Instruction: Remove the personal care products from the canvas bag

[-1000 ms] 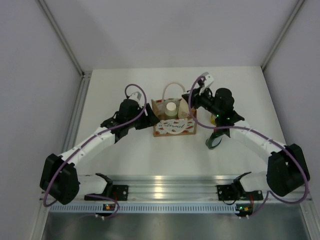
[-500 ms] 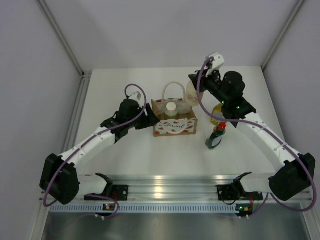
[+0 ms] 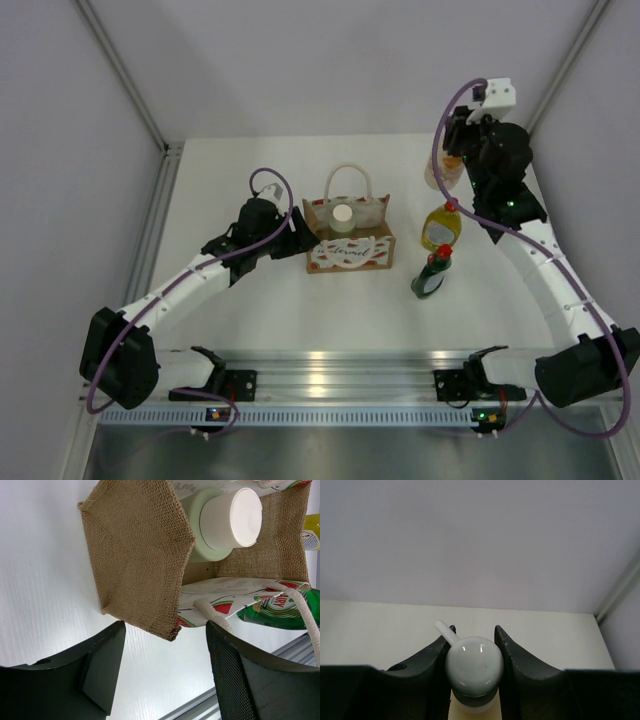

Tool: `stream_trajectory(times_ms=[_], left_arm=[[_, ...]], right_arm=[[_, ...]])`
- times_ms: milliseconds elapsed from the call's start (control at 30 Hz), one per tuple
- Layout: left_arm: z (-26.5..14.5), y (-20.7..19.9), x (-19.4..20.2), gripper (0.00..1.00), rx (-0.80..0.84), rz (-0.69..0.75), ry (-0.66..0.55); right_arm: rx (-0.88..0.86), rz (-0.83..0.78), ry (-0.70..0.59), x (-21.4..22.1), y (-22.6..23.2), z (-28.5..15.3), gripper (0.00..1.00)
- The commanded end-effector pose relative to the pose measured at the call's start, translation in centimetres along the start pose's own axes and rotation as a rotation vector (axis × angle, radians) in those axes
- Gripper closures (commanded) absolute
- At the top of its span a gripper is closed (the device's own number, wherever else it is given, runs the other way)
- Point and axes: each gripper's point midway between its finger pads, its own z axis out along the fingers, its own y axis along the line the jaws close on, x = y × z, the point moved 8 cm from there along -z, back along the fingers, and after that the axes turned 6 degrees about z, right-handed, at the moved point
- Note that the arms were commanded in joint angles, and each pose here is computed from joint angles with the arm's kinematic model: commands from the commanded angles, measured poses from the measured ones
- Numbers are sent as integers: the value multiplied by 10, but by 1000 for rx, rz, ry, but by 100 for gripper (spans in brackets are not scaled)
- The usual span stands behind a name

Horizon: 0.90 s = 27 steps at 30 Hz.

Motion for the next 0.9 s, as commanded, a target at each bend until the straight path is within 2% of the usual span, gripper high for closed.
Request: stream_trajectory(times_ms=[0,133,233,267,333,367,433,467,533,633,733,867], left_arm=[[-8,-13,-15,30,60,32,-70],[-9,-12,-13,30,60,40,-72],[-11,-11,-14,30,59,42,-79],[-11,-11,-14,30,59,42,-79],[-12,-11,-14,29,57,41,-80],[-12,-11,-14,29,60,41,-81],[-13,-12,-13,29,67,48,-78],[-13,-12,-13,29,69,51,-76],[-14,-12,-13,29,70,56,-78],[-15,-11,-12,29,68,61,-78],[-15,-11,-11,29,77,66,-72],[-16,-10,-11,29,76,68,-74]], right_arm=[[203,126,-271,-68,-44,-18,100],[321,177,-297,-59,-81,-21,100],[425,151,-283,-45,-108,-20,100],[442,139,-251,-28,-111,-17,100],[513,119,-296,-17,-130,-19,100],[533,112,-265,10,-135,-21,100],[556,111,-324,20,-143,-24,100],[570,108,-293,43,-147,-26,100],[586,115,-324,54,-153,-28,100],[607,118,-275,92,-160,-31,100],[611,110,-285,107,-162,-31,100],[664,110,-235,139,-169,-31,100]])
